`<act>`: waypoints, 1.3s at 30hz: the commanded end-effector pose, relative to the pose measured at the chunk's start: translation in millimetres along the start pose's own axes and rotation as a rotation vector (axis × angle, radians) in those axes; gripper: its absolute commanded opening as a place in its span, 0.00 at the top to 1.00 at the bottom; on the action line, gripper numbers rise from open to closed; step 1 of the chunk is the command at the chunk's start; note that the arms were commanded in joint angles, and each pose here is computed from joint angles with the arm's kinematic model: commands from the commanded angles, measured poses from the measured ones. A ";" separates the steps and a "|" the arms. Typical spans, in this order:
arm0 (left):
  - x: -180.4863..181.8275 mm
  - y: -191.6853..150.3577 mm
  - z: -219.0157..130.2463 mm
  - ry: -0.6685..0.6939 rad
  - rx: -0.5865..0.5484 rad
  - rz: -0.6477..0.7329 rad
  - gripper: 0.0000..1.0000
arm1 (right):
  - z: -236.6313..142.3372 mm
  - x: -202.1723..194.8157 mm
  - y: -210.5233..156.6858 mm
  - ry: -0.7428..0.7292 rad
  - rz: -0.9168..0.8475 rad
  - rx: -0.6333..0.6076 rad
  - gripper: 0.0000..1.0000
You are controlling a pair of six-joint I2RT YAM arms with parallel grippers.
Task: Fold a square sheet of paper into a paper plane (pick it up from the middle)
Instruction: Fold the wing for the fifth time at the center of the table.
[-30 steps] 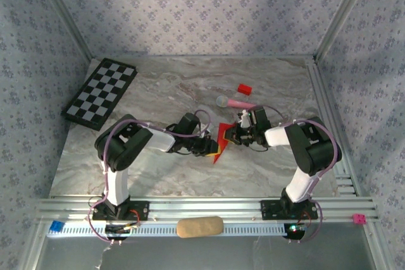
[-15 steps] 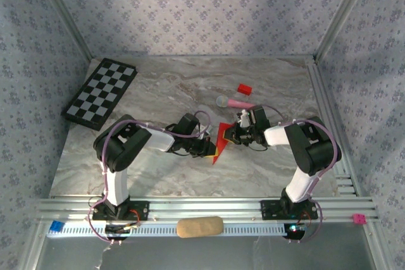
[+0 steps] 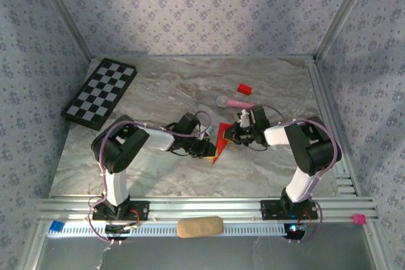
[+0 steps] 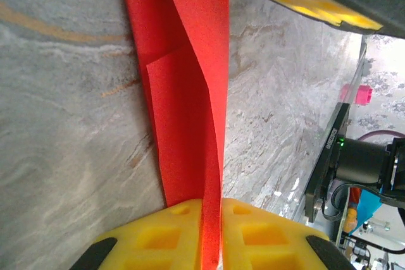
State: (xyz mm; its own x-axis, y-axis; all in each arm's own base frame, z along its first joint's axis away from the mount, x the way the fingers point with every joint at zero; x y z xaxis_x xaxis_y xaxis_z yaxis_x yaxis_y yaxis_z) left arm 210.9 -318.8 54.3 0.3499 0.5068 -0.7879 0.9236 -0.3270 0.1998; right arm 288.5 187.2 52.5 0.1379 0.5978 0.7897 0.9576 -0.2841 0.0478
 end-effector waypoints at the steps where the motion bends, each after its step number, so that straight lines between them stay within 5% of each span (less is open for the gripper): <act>1: 17.1 -28.5 1.5 0.091 0.108 -0.071 0.85 | 7.1 -28.4 -4.3 -0.138 0.054 -0.014 0.89; 9: 17.6 -31.1 1.0 0.099 0.115 -0.066 0.92 | 7.5 -29.0 -5.9 -0.141 0.054 -0.009 0.89; 21: 17.9 -38.4 -1.7 0.111 0.130 -0.067 0.82 | 6.4 -30.4 -5.4 -0.146 0.057 -0.012 0.89; 33: 16.8 -41.8 -2.0 0.115 0.144 -0.056 0.94 | 6.8 -31.5 -6.0 -0.152 0.059 -0.011 0.89; 39: 14.9 -44.4 -6.1 0.118 0.137 -0.056 0.87 | 6.9 -33.9 -6.2 -0.162 0.066 -0.015 0.89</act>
State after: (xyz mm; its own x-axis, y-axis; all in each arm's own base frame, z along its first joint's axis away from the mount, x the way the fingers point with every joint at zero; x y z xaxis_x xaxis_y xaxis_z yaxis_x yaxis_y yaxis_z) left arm 202.1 -312.7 53.3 0.3796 0.5424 -0.7495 0.9101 -0.3644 0.1973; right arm 288.4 187.5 52.2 0.1399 0.6005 0.7873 0.9576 -0.2844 0.0467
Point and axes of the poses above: each hand's point on the last joint's axis, 136 mm out from that joint toward the fingers, its own z axis out along the fingers, its own x axis along the line the jaws close on, y = z × x, the point moved 5 cm from there along -z, back along the fingers, and after that the axes turned 8 degrees about z, right-handed, at the moved point
